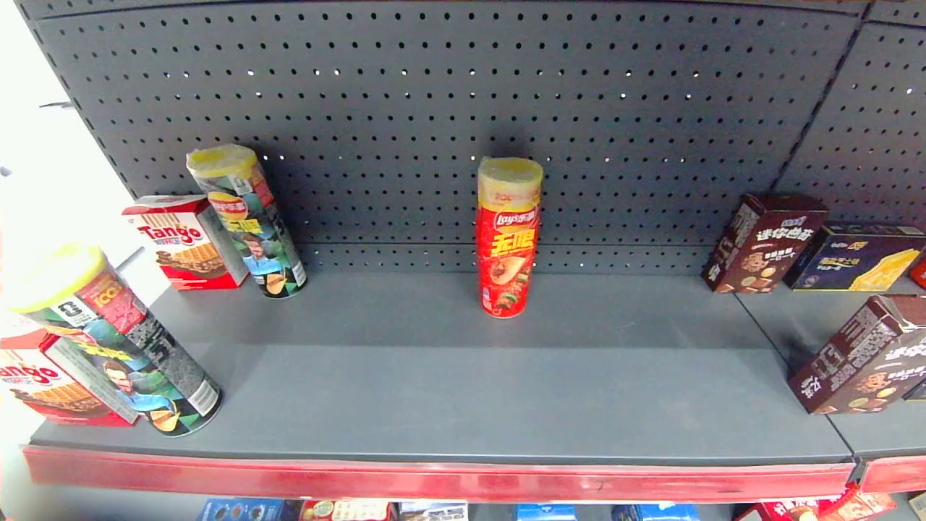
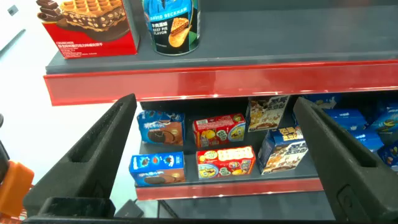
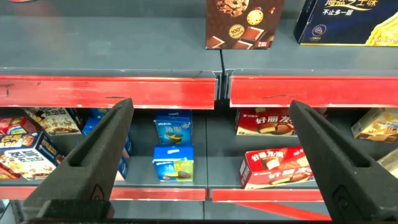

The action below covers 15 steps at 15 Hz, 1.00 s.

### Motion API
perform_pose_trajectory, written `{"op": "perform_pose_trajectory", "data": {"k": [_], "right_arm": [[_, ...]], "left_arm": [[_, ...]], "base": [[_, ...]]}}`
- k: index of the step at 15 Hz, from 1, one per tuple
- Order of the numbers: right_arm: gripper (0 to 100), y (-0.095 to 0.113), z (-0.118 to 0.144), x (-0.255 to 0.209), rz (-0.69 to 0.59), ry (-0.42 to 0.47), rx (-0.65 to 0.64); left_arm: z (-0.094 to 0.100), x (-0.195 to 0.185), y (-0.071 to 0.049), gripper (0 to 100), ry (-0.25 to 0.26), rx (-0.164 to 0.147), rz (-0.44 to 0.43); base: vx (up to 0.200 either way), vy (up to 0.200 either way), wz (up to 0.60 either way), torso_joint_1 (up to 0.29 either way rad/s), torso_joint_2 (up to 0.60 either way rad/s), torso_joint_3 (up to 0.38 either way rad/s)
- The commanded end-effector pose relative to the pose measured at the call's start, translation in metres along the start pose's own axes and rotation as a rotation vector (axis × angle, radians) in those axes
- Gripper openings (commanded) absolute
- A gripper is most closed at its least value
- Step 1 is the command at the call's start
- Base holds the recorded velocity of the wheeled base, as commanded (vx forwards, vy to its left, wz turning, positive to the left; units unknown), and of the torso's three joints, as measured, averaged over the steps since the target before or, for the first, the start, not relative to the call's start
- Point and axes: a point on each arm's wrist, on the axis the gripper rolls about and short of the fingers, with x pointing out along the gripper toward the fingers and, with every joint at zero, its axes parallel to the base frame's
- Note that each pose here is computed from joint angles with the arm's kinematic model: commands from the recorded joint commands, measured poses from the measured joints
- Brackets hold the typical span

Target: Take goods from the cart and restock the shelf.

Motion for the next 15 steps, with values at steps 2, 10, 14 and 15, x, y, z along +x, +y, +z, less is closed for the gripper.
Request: {"op": "perform_pose_trajectory", "data": {"k": [2, 10, 14, 15], "right_arm": [[100, 0.0000, 0.0000, 0.0001, 0.000, 0.002, 0.000], [100, 0.0000, 0.0000, 0.0001, -0.001, 0.002, 0.001], [100, 0.0000, 0.0000, 0.0001, 0.000, 0.002, 0.000], [100, 0.0000, 0.0000, 0.0001, 0.000, 0.002, 0.000]], "left_arm": [[0.0000, 0.0000, 0.0000, 100, 0.000, 0.000, 0.000], [0.0000, 0.0000, 0.0000, 100, 0.000, 0.002, 0.000], [0.0000, 0.0000, 0.0000, 100, 0.000, 0.002, -0.001], [0.0000, 0.0000, 0.0000, 100, 0.000, 0.002, -0.001]], "base": [[0.000, 0.000, 0.00, 0.000, 0.00, 0.000], [0.000, 0.000, 0.52, 0.002, 0.00, 0.000], [0.000, 0.000, 0.60, 0.000, 0.00, 0.002], [0.000, 0.000, 0.60, 0.002, 0.01, 0.002]]}}
